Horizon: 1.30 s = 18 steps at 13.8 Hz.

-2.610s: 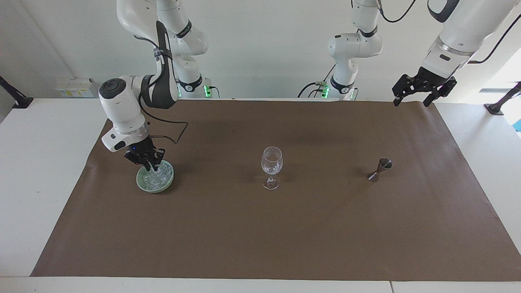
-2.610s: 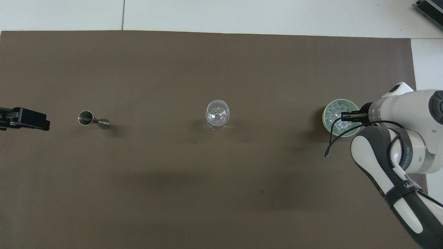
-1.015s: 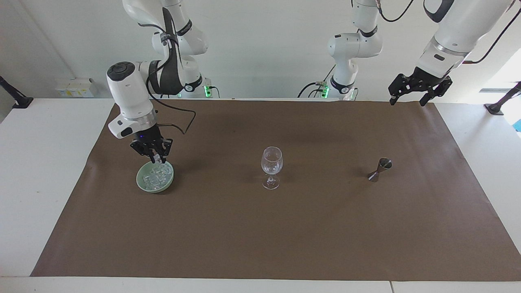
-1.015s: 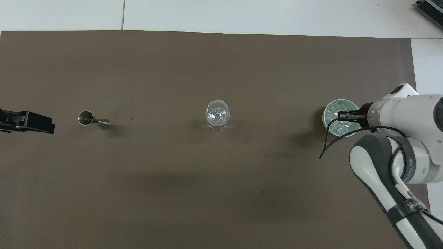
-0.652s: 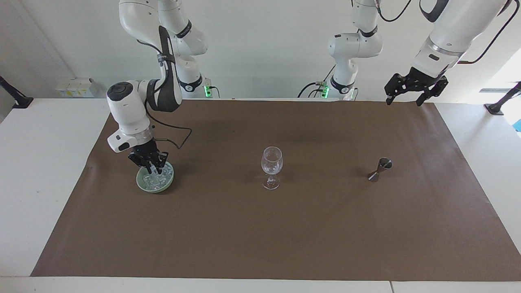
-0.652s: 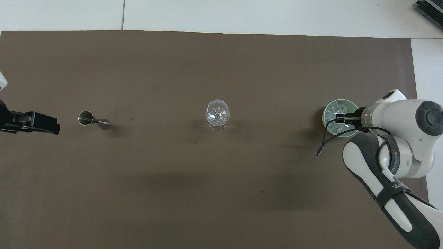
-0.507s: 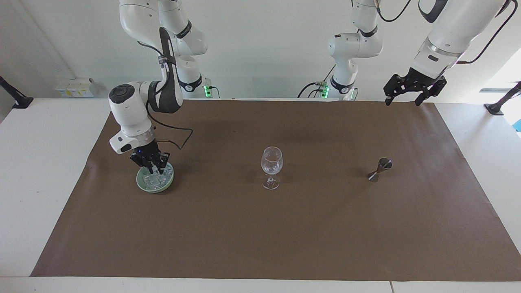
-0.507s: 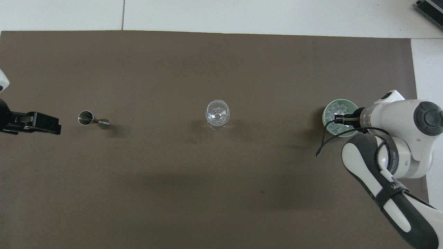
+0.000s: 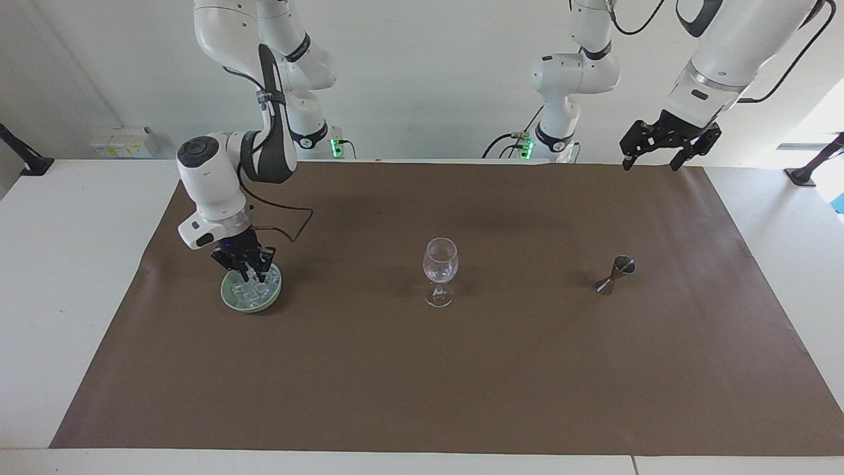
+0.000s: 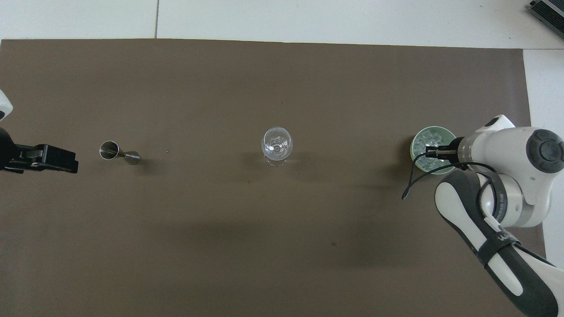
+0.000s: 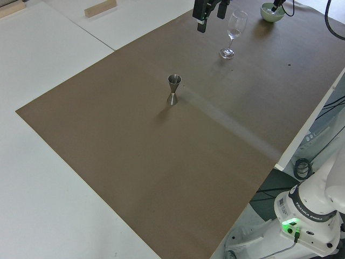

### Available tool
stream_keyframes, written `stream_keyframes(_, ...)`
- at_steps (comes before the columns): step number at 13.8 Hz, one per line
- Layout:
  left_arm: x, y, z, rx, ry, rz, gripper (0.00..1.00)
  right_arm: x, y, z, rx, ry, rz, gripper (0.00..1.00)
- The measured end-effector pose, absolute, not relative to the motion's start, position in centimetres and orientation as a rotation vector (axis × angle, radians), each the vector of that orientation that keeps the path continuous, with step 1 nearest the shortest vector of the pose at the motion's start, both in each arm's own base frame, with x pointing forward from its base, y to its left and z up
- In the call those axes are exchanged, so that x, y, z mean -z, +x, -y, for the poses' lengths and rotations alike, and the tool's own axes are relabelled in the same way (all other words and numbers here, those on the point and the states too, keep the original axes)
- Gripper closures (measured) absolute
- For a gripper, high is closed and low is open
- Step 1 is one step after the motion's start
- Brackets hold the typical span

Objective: Pour wine and add ice with both arms

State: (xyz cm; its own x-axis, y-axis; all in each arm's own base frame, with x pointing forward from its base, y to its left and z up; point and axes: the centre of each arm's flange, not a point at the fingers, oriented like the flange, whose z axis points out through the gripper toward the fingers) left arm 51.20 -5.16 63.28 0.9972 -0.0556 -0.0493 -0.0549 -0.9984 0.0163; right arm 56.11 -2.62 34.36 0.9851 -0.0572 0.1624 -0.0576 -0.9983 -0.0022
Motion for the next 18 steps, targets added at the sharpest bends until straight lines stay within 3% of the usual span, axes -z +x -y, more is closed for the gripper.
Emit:
stream_keyframes(13,-63.17,51.17,4.51,0.09,3.124,0.058,0.0,-34.49,56.03,2.6,-0.258,3.127,0.09,0.6)
stream_keyframes(16,-63.16,51.16,4.5,0.092,3.124,0.058,0.0,-34.71,56.02,2.59,-0.264,3.127,0.089,0.37)
stream_keyframes(17,-63.16,51.15,4.5,0.092,3.124,0.058,0.0,-34.71,56.02,2.59,-0.264,3.127,0.089,0.37)
stream_keyframes(18,-63.16,51.15,4.5,0.092,3.124,0.058,0.0,-34.71,56.02,2.59,-0.264,3.127,0.089,0.44)
